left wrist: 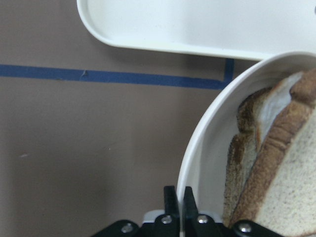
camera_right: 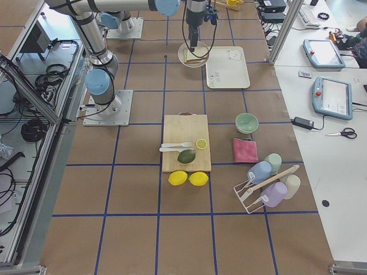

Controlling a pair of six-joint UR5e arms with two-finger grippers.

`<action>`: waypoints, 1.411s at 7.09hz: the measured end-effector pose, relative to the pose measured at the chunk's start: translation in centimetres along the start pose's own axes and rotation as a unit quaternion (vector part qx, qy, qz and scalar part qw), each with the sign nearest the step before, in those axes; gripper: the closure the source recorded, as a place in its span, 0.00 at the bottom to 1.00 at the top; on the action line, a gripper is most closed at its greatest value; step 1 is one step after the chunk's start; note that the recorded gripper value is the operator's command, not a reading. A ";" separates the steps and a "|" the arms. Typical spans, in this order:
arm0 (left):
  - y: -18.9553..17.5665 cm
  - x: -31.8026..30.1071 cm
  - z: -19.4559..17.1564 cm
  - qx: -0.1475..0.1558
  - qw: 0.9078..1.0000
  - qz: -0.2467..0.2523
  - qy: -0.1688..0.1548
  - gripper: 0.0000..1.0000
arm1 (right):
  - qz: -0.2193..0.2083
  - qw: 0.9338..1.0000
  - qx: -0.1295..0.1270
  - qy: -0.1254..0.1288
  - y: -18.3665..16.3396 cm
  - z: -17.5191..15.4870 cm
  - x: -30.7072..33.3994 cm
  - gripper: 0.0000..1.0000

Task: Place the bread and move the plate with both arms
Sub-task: 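Slide the plate with the left gripper onto the bear-printed tray, then settle the plate on the tray and open the left gripper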

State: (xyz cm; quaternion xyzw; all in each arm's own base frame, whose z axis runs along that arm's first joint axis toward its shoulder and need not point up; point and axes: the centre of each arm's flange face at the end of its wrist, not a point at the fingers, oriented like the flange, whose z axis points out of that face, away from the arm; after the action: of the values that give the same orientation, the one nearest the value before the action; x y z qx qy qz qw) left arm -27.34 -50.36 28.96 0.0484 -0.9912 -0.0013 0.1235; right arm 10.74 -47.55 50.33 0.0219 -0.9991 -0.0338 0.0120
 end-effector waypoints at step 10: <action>-18.8 -2.3 3.6 -0.003 0.998 -0.037 0.048 1.00 | -0.004 1.000 -0.009 -0.002 0.1 0.9 -0.1 0.00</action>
State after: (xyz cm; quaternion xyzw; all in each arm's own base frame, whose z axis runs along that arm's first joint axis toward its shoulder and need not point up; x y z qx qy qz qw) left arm -24.23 -68.87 24.63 0.0850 -0.9816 -0.0069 0.1708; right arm 10.77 -47.39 49.40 0.0258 -0.9987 -0.0433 0.0101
